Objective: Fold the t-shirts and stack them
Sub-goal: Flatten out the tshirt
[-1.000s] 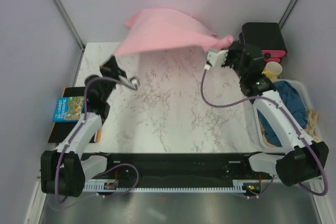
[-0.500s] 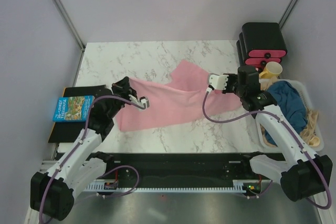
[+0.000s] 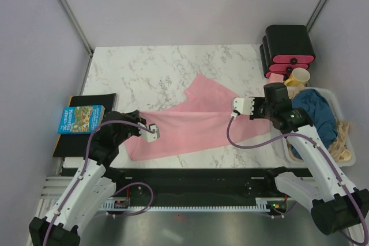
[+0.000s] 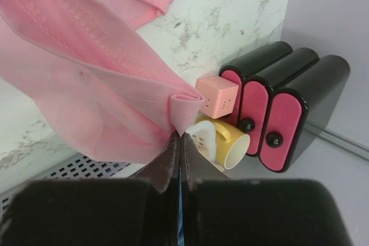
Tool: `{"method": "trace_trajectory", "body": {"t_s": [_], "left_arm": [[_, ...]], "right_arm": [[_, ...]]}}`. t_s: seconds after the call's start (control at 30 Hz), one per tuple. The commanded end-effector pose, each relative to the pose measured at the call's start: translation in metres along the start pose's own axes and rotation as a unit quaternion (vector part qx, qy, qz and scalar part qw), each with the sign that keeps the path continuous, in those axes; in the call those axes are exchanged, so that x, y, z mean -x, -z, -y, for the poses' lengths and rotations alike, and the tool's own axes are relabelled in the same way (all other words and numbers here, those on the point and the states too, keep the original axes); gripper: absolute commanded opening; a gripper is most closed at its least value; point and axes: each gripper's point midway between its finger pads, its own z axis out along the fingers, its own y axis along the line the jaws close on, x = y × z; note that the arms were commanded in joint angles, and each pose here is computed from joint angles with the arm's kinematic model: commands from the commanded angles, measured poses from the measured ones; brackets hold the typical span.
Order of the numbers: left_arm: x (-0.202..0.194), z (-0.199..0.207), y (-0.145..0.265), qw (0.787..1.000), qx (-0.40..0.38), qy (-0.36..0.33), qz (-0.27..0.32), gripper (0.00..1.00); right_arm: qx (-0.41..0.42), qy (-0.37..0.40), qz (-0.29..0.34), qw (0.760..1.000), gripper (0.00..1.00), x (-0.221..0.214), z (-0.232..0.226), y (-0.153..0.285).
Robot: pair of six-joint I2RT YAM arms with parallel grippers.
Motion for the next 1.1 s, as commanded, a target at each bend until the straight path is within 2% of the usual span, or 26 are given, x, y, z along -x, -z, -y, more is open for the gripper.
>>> {"method": "trace_trajectory", "body": {"t_s": [0.0,0.07,0.13,0.17,0.23,0.27,0.33,0.37,0.4,0.43,0.47,0.5,0.53,0.57,0.6,0.67,0.7,0.77,0.8,0.87,0.9,0.93,0.97,1.0,1.03,1.07], "left_arm": [[0.017,-0.017,-0.004,0.998,-0.022,0.049,0.034,0.02],[0.020,-0.024,-0.024,0.995,-0.056,0.074,0.039,0.02],[0.018,-0.030,-0.042,0.993,-0.080,0.080,0.031,0.02],[0.020,-0.062,-0.051,0.995,-0.064,0.077,0.028,0.02],[0.003,-0.078,-0.086,0.993,-0.080,0.087,-0.016,0.02],[0.010,-0.145,-0.086,0.995,-0.013,0.100,-0.016,0.02],[0.003,-0.195,-0.101,0.992,0.034,0.118,-0.044,0.02],[0.016,-0.264,-0.084,0.986,0.113,0.115,-0.031,0.02],[0.018,-0.287,-0.086,0.982,0.145,0.113,-0.048,0.02],[0.026,-0.315,-0.076,0.977,0.180,0.105,-0.044,0.02],[0.040,-0.359,-0.053,0.968,0.235,0.075,-0.037,0.02],[0.054,-0.397,-0.030,0.947,0.316,0.055,-0.034,0.02],[0.063,-0.425,-0.009,0.928,0.369,-0.013,-0.047,0.02],[0.069,-0.441,0.005,0.908,0.414,-0.046,-0.052,0.02],[0.082,-0.471,0.041,0.863,0.497,-0.072,-0.043,0.02],[0.089,-0.493,0.065,0.830,0.540,-0.118,-0.066,0.02],[0.086,-0.499,0.073,0.824,0.549,-0.123,-0.074,0.02],[0.085,-0.509,0.092,0.803,0.577,-0.125,-0.076,0.02],[0.081,-0.509,0.096,0.801,0.580,-0.120,-0.081,0.02],[0.073,-0.493,0.086,0.825,0.552,-0.093,-0.079,0.02],[0.068,-0.479,0.076,0.839,0.532,-0.085,-0.081,0.02],[0.065,-0.464,0.067,0.851,0.516,-0.071,-0.073,0.02],[0.052,-0.416,0.020,0.885,0.453,-0.070,-0.079,0.02],[0.055,-0.399,0.032,0.890,0.447,-0.067,-0.067,0.02],[0.042,-0.337,-0.012,0.922,0.377,-0.062,-0.069,0.02],[0.043,-0.305,-0.026,0.935,0.345,-0.063,-0.058,0.02]], "right_arm": [[-0.105,-0.005,-0.008,0.994,0.00,0.002,0.050,0.007],[-0.130,-0.001,-0.031,0.991,0.00,-0.003,0.069,-0.003],[-0.200,0.000,-0.034,0.979,0.00,0.001,0.109,-0.005],[-0.208,0.001,-0.040,0.977,0.00,0.000,0.120,-0.019],[-0.294,0.001,-0.047,0.955,0.00,0.007,0.176,-0.006],[-0.296,0.004,-0.053,0.954,0.00,0.007,0.188,-0.020],[-0.377,0.000,-0.045,0.925,0.00,0.018,0.250,0.010],[-0.381,0.003,-0.052,0.923,0.00,0.018,0.263,-0.001],[-0.440,0.001,-0.043,0.897,0.00,0.028,0.302,0.031],[-0.461,0.003,-0.041,0.886,0.00,0.030,0.318,0.042],[-0.471,0.005,-0.044,0.881,0.00,0.031,0.331,0.038],[-0.501,0.007,-0.039,0.865,0.00,0.035,0.348,0.054],[-0.543,0.012,-0.035,0.839,0.00,0.042,0.371,0.085],[-0.561,0.014,-0.034,0.827,0.00,0.043,0.382,0.090],[-0.592,0.016,-0.028,0.806,0.00,0.047,0.393,0.109],[-0.629,0.010,-0.023,0.777,0.00,0.049,0.411,0.145],[-0.648,0.004,-0.014,0.761,0.00,0.051,0.416,0.162],[-0.656,-0.001,-0.011,0.755,0.00,0.051,0.415,0.174],[-0.646,0.002,-0.013,0.763,0.00,0.050,0.410,0.164],[-0.631,0.001,-0.010,0.775,0.00,0.047,0.398,0.164],[-0.590,0.011,-0.012,0.807,0.00,0.045,0.380,0.130],[-0.568,0.015,-0.012,0.823,0.00,0.043,0.368,0.118],[-0.556,0.020,-0.007,0.831,0.00,0.043,0.355,0.123],[-0.499,0.034,-0.007,0.866,0.00,0.039,0.323,0.080],[-0.472,0.041,-0.004,0.881,0.00,0.037,0.305,0.067],[-0.442,0.048,-0.002,0.896,0.00,0.035,0.284,0.066]]}}
